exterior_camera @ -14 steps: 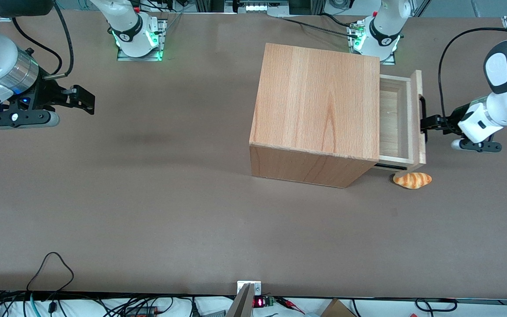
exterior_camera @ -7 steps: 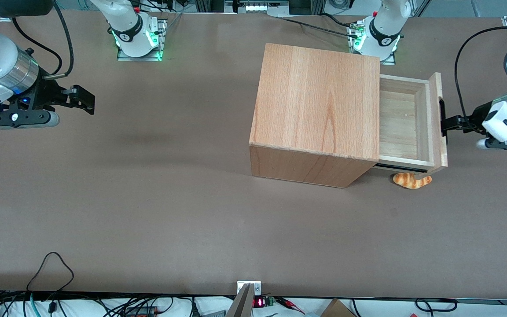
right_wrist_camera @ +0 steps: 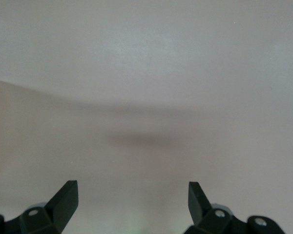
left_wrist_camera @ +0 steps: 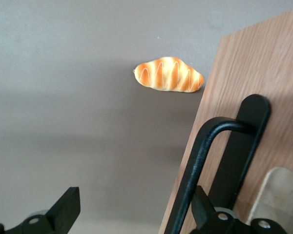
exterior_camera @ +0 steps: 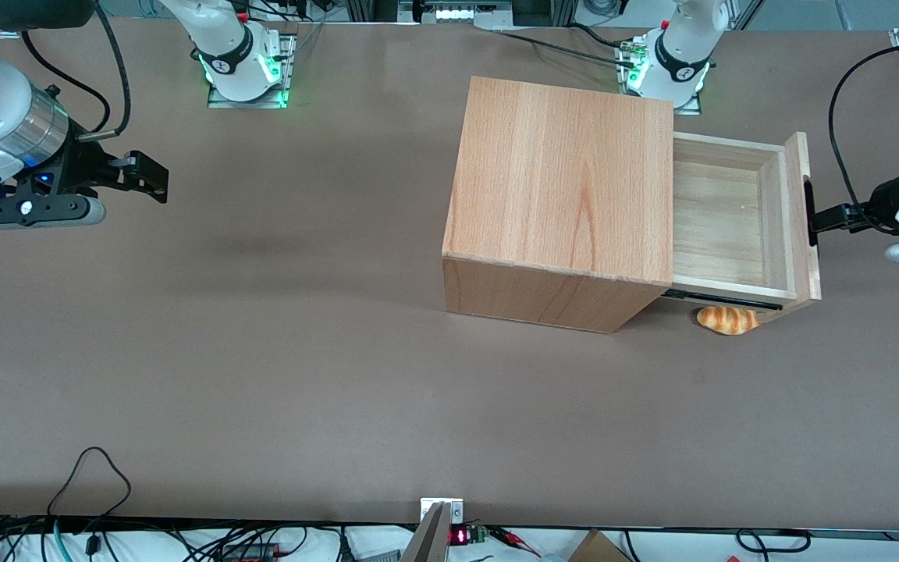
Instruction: Open top drawer with left arm
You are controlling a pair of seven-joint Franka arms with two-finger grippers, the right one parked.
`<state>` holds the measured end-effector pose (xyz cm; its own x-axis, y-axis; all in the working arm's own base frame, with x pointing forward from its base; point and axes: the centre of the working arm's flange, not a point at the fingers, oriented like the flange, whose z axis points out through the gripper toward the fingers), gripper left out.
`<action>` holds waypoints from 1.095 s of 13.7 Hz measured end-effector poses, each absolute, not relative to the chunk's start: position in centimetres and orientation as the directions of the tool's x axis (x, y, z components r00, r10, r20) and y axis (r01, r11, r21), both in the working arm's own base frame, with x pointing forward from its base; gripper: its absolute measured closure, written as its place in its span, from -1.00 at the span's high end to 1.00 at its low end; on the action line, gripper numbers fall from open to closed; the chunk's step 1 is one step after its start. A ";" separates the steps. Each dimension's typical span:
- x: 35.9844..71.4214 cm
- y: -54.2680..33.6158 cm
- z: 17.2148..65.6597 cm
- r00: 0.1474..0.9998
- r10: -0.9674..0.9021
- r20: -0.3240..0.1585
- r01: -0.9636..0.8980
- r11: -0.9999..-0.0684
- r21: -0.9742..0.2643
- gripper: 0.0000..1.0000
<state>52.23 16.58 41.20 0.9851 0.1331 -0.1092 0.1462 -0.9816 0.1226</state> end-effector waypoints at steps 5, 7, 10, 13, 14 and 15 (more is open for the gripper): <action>53.9 17.4 47.1 0.979 0.191 -0.069 0.198 -0.974 0.114 1.00; 54.5 17.5 50.4 0.979 0.197 -0.042 0.201 -0.973 0.112 1.00; 54.9 17.0 54.9 0.983 0.181 -0.021 0.183 -0.977 0.111 1.00; 55.5 15.1 58.2 0.990 0.142 0.006 0.141 -0.984 0.110 1.00; 55.9 14.2 59.0 0.992 0.126 0.021 0.123 -0.986 0.108 1.00; 56.1 13.2 59.7 0.993 0.110 0.032 0.106 -0.989 0.107 1.00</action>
